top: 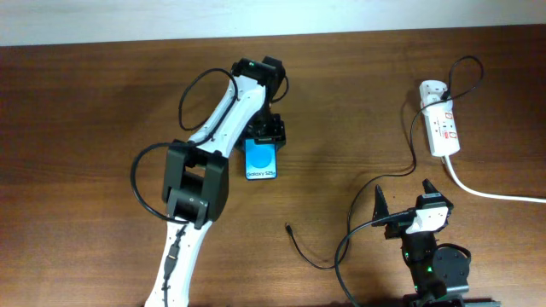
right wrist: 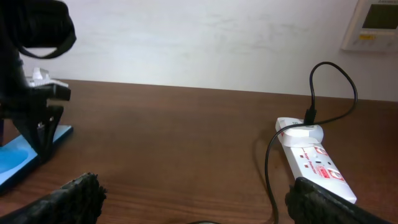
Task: Plug charger to phone and switch on socket
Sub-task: 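Lift the phone with the left gripper and tilt it upright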
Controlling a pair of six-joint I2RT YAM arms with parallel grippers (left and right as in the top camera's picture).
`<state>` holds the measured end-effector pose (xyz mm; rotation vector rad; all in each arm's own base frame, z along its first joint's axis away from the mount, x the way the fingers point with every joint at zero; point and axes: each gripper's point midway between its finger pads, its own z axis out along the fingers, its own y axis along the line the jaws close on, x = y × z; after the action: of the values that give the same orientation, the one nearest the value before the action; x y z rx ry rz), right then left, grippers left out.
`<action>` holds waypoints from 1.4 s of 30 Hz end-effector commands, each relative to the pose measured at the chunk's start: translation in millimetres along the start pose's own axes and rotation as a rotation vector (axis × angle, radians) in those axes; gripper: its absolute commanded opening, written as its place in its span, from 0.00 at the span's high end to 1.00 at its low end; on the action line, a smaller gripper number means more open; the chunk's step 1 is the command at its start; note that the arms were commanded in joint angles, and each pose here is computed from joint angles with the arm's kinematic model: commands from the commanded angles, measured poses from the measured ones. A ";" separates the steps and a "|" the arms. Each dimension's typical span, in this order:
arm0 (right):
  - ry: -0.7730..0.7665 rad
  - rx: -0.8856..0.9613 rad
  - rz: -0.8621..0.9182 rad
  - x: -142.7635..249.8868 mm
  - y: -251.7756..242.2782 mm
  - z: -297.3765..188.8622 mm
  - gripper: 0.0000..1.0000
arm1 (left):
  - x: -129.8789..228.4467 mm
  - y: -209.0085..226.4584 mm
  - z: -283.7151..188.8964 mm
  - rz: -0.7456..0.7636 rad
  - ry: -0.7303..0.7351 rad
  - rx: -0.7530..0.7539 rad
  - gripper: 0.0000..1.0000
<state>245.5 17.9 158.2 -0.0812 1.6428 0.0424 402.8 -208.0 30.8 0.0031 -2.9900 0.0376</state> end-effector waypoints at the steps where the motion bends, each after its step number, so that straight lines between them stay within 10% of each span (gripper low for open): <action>1: 0.004 0.003 0.003 2.5 0.3 0.0 0.02 | 2.1 -27.9 -23.2 0.112 0.011 0.167 0.25; 9: 0.004 0.003 0.003 2.5 0.3 0.0 0.02 | 20.0 -82.1 -115.4 0.126 0.219 1.018 0.23; 17: 0.004 0.003 0.003 2.5 0.3 0.0 0.02 | 6.9 -70.0 -194.5 0.058 0.279 1.486 0.26; 42: 0.004 0.003 0.003 2.5 0.3 0.0 0.02 | -8.9 -24.2 -200.5 -0.162 0.337 1.495 0.22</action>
<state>245.5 17.9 158.2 -0.0812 1.6428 0.0424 437.4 -227.9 215.3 0.3456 -1.9850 1.8238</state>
